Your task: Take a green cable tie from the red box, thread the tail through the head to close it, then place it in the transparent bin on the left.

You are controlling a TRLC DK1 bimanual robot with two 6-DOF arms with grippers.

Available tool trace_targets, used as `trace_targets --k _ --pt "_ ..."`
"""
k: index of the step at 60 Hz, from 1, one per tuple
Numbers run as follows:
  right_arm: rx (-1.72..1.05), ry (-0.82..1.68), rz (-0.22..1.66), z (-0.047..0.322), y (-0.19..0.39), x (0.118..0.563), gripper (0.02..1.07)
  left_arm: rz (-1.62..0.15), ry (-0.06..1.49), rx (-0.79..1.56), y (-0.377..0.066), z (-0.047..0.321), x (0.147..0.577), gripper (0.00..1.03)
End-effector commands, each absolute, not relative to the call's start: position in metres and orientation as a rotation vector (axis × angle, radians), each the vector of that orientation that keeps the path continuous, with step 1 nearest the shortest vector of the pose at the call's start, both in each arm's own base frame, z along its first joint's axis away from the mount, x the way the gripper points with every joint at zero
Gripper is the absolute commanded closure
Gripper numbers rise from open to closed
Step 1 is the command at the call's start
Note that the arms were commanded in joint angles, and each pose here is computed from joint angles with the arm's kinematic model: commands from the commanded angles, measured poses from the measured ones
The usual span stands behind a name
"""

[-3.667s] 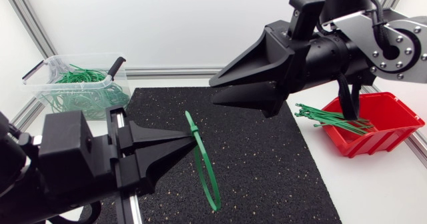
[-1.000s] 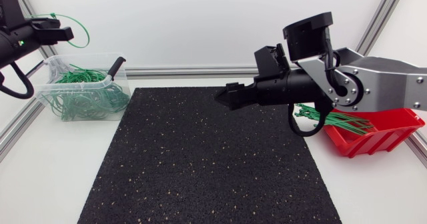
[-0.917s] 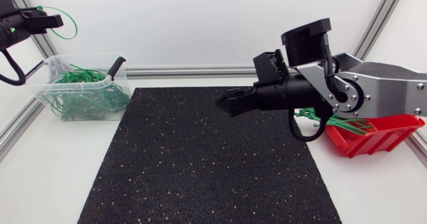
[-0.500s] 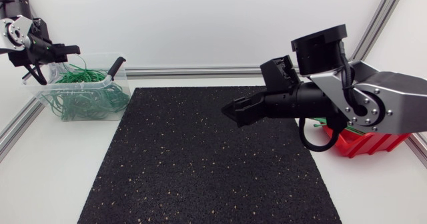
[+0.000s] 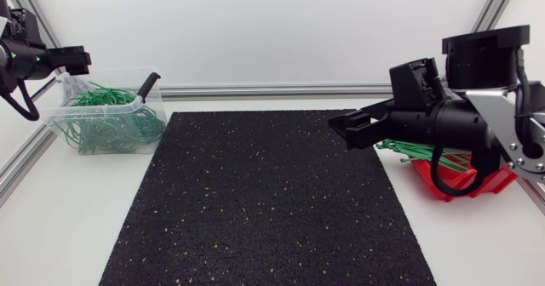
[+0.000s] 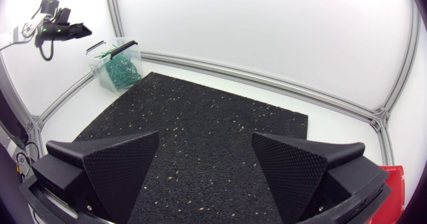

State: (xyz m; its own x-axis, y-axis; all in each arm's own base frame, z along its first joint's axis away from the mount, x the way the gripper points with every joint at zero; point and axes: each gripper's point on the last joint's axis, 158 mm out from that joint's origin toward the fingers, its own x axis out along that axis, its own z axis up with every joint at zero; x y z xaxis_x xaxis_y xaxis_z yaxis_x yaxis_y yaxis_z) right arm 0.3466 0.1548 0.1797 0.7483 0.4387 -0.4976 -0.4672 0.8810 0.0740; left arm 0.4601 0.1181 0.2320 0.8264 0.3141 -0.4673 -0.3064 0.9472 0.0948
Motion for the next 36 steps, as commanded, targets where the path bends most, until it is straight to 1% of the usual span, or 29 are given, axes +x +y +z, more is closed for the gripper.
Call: trace_targets --k 1,13,24,30,36 --pt "-0.079 0.522 0.446 0.176 0.132 0.344 0.06 0.305 0.486 0.030 0.101 0.229 0.436 0.05" --pt "-0.115 0.455 0.315 0.187 0.085 0.337 0.06 0.236 0.385 0.067 0.066 0.240 0.394 0.05" --pt "-0.162 0.412 0.199 0.184 0.050 0.323 0.06 0.192 0.331 0.072 0.046 0.234 0.367 0.05" --pt "-0.152 0.394 0.151 0.183 0.034 0.315 0.06 0.179 0.329 0.071 0.041 0.222 0.355 0.05" --pt "-0.148 0.373 0.104 0.182 0.020 0.307 0.06 0.159 0.301 0.069 0.033 0.217 0.342 0.05"
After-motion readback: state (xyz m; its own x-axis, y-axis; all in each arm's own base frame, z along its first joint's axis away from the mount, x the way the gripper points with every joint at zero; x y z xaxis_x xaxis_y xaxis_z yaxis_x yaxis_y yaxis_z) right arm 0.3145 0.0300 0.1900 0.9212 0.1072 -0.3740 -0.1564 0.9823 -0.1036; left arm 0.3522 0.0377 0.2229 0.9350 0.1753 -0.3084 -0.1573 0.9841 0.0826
